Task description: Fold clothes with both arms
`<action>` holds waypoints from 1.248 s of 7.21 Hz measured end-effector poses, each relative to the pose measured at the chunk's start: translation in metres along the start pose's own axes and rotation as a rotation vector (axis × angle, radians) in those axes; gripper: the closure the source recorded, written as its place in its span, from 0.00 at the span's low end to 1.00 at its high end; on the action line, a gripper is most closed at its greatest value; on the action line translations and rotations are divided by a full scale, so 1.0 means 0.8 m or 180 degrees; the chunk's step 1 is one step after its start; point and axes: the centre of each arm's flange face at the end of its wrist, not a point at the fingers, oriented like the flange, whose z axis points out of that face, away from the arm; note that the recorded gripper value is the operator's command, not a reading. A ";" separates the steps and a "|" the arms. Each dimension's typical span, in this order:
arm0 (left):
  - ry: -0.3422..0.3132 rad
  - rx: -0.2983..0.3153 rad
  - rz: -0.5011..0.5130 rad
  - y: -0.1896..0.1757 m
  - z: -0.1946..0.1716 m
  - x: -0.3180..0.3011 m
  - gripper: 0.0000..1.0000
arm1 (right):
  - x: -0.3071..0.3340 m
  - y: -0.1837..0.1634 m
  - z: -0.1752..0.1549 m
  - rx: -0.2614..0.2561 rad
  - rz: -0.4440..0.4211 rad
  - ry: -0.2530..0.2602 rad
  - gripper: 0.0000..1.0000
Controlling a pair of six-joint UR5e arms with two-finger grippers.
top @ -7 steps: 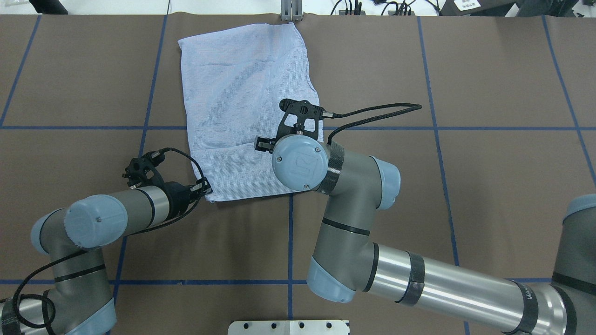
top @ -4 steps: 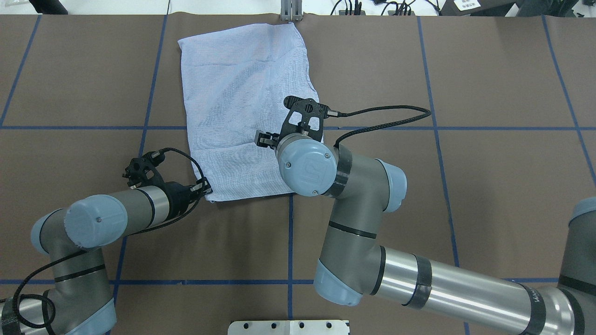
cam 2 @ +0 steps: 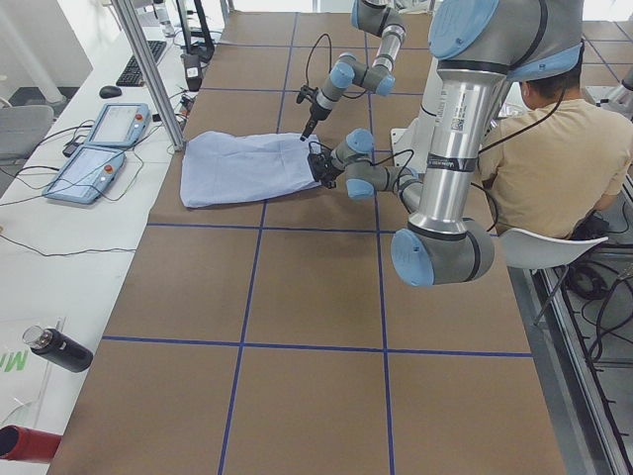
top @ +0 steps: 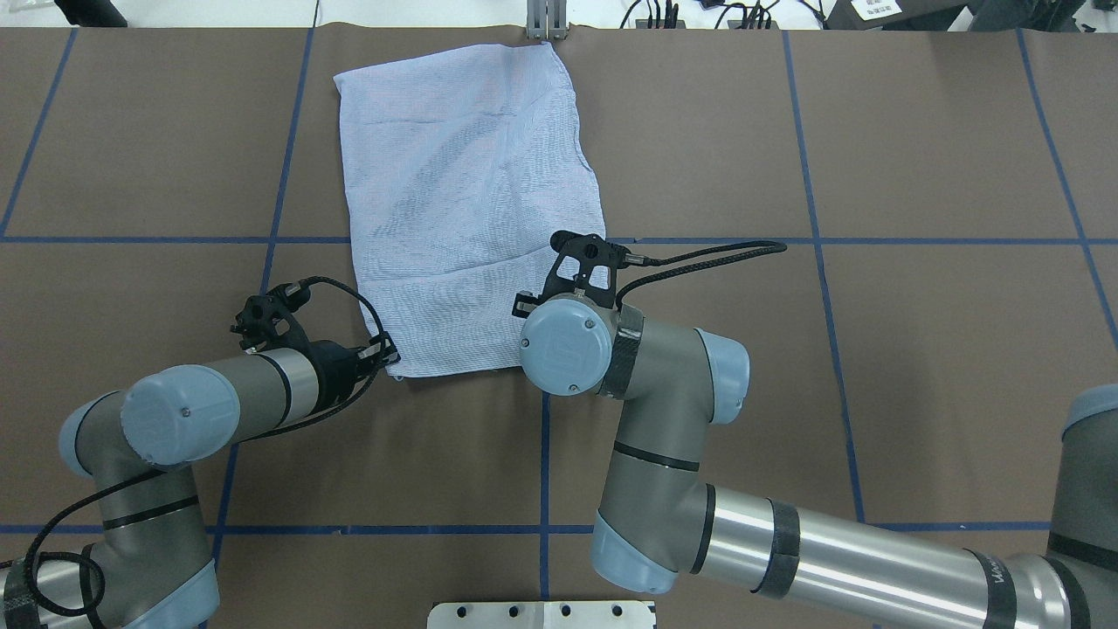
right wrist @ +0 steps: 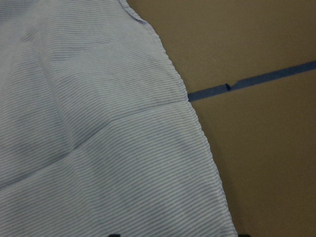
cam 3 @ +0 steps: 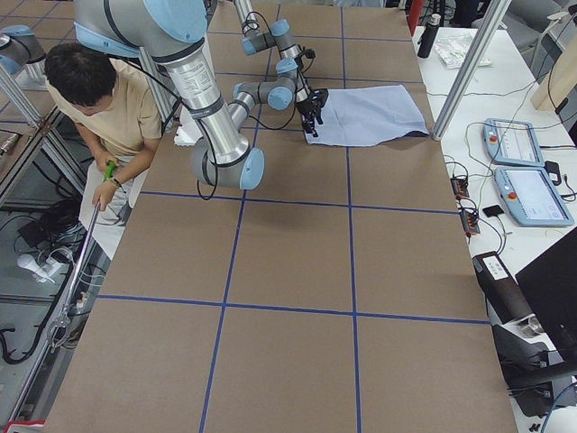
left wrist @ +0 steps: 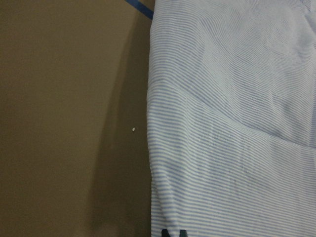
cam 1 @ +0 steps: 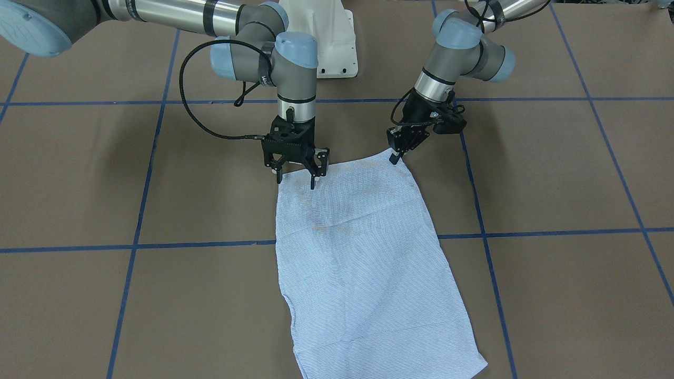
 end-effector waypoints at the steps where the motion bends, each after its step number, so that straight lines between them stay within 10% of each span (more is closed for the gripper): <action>1: 0.0008 -0.0001 -0.0001 0.000 -0.001 0.001 1.00 | 0.000 0.003 0.003 -0.0023 0.0101 0.0015 0.25; 9: 0.0023 -0.0004 -0.0003 0.000 -0.004 0.003 1.00 | -0.024 0.030 0.013 -0.0073 0.0415 0.0083 0.28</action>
